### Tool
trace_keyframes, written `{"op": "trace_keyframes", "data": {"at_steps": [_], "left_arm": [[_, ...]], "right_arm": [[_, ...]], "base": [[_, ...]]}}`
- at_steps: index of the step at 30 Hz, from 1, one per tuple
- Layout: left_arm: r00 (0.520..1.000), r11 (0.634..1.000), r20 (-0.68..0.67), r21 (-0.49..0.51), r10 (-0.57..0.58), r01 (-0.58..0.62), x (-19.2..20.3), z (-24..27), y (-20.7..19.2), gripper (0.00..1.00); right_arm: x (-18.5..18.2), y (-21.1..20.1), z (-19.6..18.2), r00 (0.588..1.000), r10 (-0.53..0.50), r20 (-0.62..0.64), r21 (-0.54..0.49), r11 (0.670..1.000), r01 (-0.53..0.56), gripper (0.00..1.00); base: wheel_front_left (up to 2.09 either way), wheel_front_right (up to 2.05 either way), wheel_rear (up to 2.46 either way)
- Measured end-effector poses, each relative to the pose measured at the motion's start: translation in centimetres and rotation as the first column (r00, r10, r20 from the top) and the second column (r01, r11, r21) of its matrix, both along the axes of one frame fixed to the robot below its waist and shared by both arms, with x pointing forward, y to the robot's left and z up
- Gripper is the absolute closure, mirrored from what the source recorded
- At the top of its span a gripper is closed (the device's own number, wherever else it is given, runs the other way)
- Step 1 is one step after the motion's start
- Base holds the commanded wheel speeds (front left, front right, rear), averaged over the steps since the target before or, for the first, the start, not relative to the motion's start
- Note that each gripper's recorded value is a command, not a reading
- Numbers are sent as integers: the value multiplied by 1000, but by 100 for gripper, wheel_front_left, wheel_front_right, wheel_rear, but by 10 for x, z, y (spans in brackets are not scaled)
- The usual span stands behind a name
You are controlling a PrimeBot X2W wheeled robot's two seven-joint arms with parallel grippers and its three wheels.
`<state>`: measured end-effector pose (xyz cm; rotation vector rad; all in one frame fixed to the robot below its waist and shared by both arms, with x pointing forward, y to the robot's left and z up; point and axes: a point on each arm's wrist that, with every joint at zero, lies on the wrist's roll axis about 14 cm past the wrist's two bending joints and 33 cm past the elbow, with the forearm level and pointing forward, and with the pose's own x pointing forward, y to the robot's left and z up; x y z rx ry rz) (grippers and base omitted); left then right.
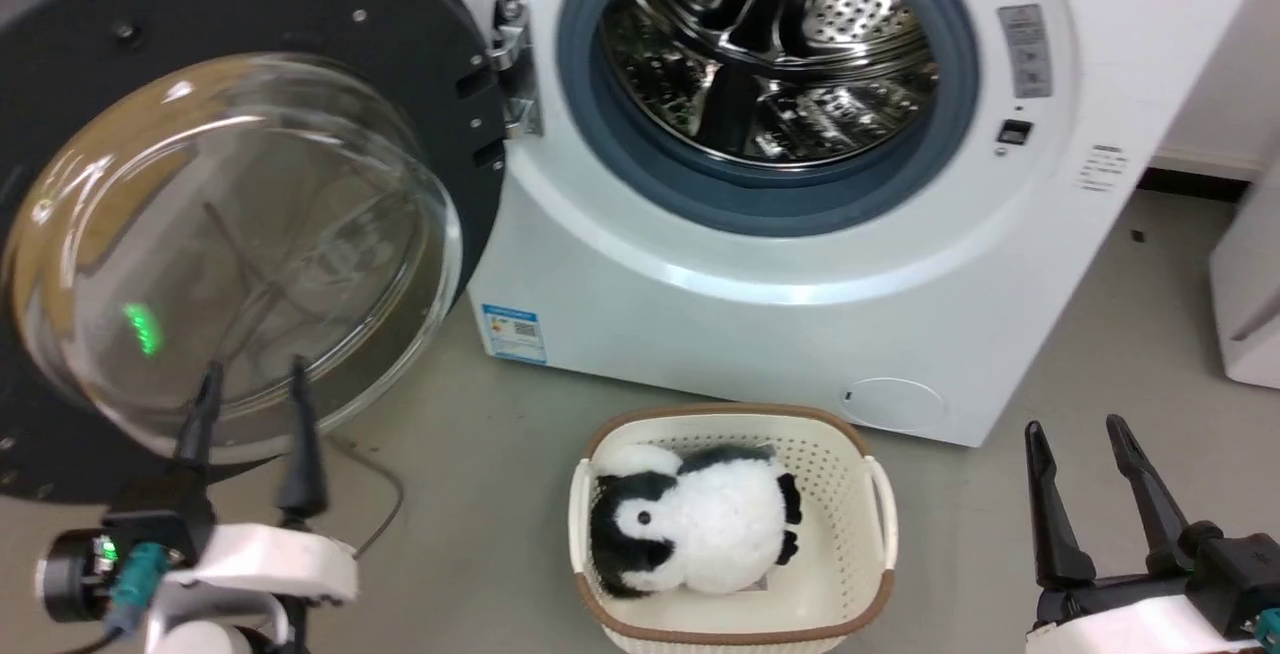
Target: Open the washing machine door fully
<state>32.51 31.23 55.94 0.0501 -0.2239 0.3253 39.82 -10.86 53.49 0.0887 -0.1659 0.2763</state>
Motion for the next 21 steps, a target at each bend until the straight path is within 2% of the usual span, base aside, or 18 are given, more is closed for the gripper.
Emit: {"op": "trace_keyframes", "data": {"at_steps": [11,21], "left_arm": [[985,984,-29,-40,-173,172,18,-17,-60,0],[964,964,-55,-74,-260,255,27,-30,-93,0]], "right_arm": [[-13,-29,7,997,-80,19,0,997,80,0],[-27,-48,8,990,-136,23,0,991,136,0]], "base": [[0,0,0],[0,0,0]]}}
